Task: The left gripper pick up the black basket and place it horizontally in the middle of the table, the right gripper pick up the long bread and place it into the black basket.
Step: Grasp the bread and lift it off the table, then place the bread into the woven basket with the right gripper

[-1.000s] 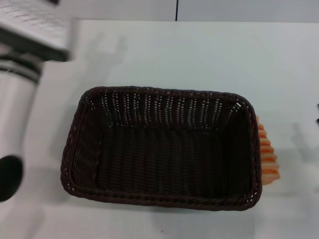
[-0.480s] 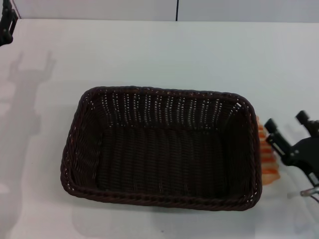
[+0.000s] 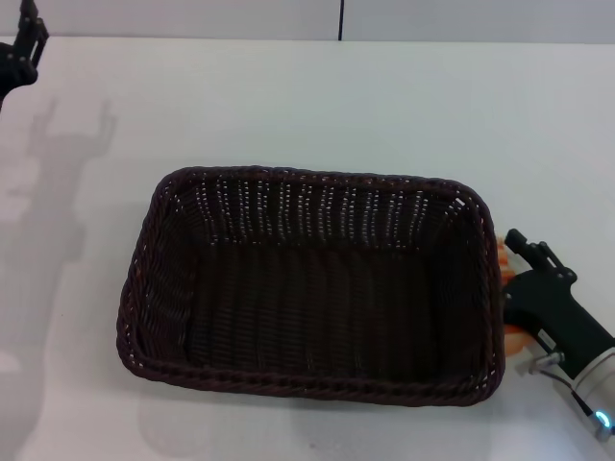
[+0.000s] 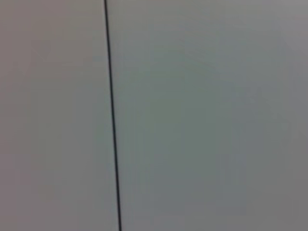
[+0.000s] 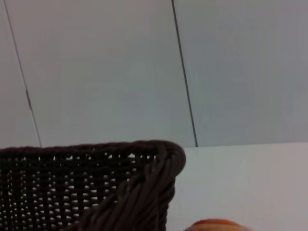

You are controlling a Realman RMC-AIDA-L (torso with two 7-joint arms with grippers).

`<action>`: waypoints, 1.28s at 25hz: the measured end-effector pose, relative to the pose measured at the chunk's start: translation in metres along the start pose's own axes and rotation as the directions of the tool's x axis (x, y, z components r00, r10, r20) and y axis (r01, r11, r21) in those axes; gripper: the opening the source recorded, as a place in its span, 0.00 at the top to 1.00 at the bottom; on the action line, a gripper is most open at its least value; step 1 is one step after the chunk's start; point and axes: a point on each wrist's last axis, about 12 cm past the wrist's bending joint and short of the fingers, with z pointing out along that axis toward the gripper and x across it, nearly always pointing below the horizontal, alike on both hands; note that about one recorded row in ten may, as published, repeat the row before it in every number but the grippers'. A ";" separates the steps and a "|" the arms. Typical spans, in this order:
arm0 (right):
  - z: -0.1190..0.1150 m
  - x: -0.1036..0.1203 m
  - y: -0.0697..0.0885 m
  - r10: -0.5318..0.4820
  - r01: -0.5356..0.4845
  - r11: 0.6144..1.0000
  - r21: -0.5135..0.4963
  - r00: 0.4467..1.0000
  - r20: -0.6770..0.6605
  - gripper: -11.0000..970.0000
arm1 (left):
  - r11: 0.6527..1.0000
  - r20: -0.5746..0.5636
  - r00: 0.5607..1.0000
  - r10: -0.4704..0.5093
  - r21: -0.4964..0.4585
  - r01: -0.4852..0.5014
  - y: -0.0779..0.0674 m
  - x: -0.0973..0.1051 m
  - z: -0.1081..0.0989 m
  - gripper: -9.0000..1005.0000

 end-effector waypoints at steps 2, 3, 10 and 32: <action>0.002 0.000 0.001 0.002 -0.002 1.000 -0.006 1.000 -0.011 0.14 | 1.000 0.003 1.000 0.004 0.021 -0.004 -0.004 -0.001 0.002 0.23; 0.001 0.001 0.002 0.004 -0.004 1.000 -0.011 1.000 -0.011 0.14 | 0.999 0.005 1.000 0.006 0.034 -0.007 -0.006 -0.001 0.003 0.23; -0.007 -0.001 0.001 0.011 -0.011 1.000 0.015 0.999 0.033 0.19 | 0.999 0.011 1.000 0.003 0.046 -0.003 -0.008 -0.003 0.005 0.23; -0.029 -0.058 0.037 0.094 0.101 0.933 -0.347 0.859 0.503 0.47 | 0.996 0.014 1.000 -0.010 0.084 0.008 -0.016 -0.002 0.002 0.23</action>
